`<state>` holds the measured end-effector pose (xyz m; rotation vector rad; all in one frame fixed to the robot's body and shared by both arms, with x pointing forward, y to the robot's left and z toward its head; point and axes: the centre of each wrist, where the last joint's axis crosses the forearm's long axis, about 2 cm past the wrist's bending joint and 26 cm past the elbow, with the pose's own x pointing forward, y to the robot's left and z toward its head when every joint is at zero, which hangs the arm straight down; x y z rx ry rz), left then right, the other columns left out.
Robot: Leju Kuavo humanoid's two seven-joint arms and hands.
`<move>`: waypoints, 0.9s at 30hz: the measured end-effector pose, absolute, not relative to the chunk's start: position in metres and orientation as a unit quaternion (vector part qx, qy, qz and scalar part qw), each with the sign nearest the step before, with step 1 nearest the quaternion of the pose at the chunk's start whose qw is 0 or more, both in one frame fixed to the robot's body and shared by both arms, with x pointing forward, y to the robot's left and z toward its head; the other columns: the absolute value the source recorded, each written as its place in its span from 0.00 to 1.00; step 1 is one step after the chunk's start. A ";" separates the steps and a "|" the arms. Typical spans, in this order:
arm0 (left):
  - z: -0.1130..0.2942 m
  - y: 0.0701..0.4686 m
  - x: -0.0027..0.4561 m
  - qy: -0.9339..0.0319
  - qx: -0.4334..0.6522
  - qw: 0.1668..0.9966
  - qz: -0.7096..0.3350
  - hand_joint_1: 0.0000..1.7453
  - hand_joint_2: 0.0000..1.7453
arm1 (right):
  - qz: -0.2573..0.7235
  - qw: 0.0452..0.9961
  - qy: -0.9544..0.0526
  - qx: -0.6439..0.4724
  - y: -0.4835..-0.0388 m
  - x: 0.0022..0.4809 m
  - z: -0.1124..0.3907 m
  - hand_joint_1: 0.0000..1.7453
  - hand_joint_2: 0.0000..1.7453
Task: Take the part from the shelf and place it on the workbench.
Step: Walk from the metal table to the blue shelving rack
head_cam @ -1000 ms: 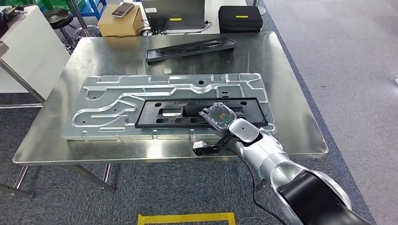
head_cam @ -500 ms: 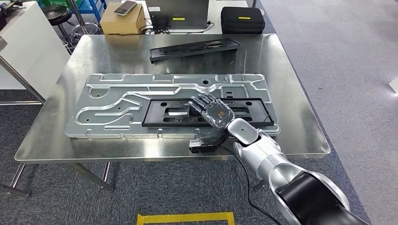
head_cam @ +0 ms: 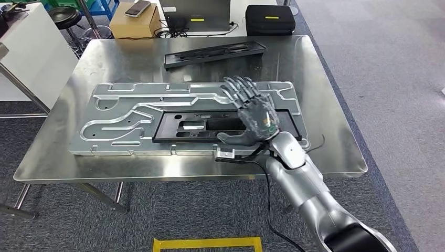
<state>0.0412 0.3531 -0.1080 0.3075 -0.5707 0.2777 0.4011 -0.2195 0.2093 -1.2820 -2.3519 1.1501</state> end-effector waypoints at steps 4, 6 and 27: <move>-0.109 0.350 0.033 -0.273 0.154 0.935 0.163 0.00 0.00 | 0.280 0.099 -0.829 -0.474 -0.285 0.350 0.210 0.00 0.00; -0.110 0.347 0.029 -0.273 0.150 0.934 0.175 0.00 0.00 | 0.220 0.124 -0.831 -0.495 -0.321 0.314 0.198 0.00 0.00; -0.112 0.324 0.027 -0.303 0.108 0.923 0.211 0.00 0.00 | 0.118 0.562 -0.500 -0.649 -0.521 0.076 0.028 0.00 0.00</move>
